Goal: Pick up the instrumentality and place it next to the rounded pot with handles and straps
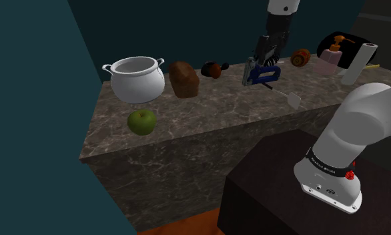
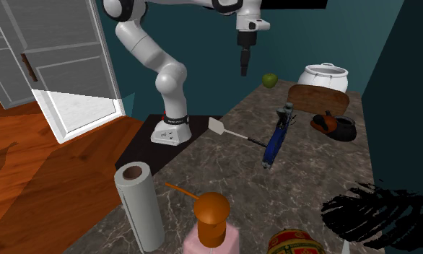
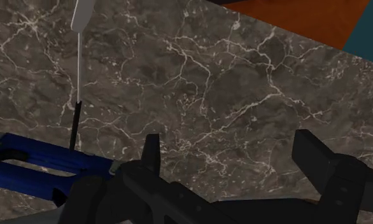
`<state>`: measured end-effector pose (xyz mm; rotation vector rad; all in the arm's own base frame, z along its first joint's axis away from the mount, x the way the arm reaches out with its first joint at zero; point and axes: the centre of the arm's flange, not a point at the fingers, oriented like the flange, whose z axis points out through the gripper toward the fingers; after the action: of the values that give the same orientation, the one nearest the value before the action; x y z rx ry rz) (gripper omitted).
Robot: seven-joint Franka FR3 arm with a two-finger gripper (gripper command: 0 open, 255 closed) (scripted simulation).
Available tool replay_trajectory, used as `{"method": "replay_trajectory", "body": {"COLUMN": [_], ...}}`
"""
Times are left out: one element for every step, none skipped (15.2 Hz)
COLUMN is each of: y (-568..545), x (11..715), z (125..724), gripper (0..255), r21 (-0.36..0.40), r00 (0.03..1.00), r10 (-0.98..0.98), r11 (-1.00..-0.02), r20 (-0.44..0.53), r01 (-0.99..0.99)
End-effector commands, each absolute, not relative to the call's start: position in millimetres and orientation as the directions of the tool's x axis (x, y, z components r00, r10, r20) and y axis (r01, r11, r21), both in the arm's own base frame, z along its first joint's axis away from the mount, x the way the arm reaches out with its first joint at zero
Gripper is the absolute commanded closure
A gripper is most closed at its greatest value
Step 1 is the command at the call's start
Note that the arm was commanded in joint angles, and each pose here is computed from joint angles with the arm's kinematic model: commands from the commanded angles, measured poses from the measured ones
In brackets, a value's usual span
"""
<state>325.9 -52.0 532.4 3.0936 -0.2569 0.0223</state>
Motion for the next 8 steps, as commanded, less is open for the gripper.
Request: {"method": "replay_trajectory", "body": {"y": [-72.7, -82.4, -92.2, -102.0, -111.8, -121.5, -131.3, -141.1], "x": [327.8, 328.1, 328.3, 328.3, 328.2, 327.9, 327.4, 326.8], "z": [515.2, 506.4, 497.5, 488.7, 479.8, 471.0, 462.2, 453.3], "gripper": [0, 0, 0, 0, 0, 0, 0, 0], "r21": [0.037, 0.038, 0.039, 0.039, 0.040, 0.041, 0.042, 0.043], "r00": [0.982, 0.979, 0.976, 0.974, 0.971, 0.967, 0.964, 0.960], "r10": [-0.190, -0.203, -0.216, -0.228, -0.241, -0.254, -0.266, -0.279], "r11": [-0.981, -0.978, -0.976, -0.973, -0.970, -0.967, -0.963, -0.960], "r20": [0.012, 0.010, 0.007, 0.004, 0.001, -0.002, -0.005, -0.008], "r01": [-0.190, -0.203, -0.216, -0.228, -0.241, -0.253, -0.266, -0.278]}}
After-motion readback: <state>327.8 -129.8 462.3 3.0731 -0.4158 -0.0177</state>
